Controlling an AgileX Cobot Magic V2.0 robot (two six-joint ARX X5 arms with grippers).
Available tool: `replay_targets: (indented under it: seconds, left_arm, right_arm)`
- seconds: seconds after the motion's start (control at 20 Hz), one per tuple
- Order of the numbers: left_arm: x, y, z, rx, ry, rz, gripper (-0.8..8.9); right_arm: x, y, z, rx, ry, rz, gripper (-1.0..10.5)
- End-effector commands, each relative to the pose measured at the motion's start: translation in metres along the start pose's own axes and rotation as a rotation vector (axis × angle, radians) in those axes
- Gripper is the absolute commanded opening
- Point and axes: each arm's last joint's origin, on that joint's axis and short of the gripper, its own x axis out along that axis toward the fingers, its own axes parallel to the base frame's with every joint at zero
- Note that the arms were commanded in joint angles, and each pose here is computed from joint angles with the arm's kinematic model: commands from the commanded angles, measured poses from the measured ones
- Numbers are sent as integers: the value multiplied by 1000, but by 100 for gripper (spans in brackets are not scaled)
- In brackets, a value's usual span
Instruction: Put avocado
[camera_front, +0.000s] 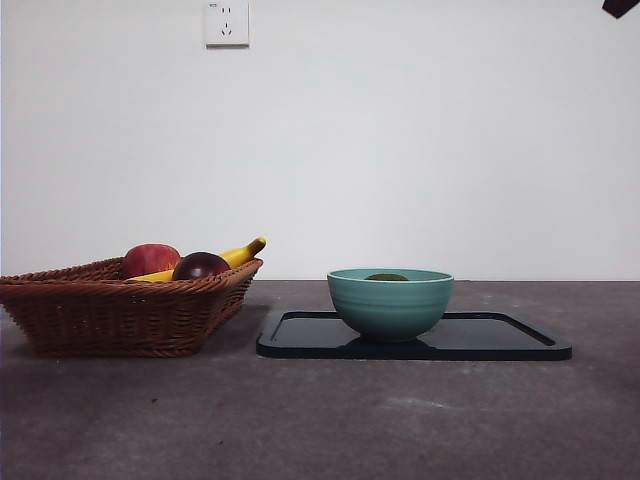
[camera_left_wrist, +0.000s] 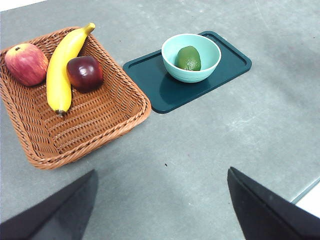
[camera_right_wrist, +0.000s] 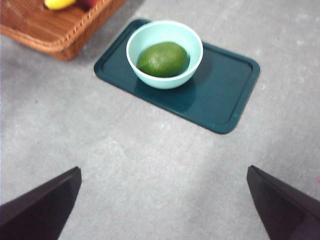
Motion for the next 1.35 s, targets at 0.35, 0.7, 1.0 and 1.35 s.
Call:
replay_targets:
  seconds: [0.35, 0.7, 1.0, 1.35]
  left_arm:
    - [-3, -1, 4, -3, -20, -14, 404]
    - [-3, -1, 4, -2, -16, -14, 15]
    - [-3, -1, 3, -2, -14, -14, 16]
    - [-3, -1, 3, -2, -14, -13, 16]
  right_arm:
    - [0, 1, 3, 12, -21, 8, 677]
    - [0, 2, 4, 7, -29, 11, 33]
    - [0, 2, 4, 7, -30, 10, 33]
    - [0, 2, 4, 7, -30, 10, 33]
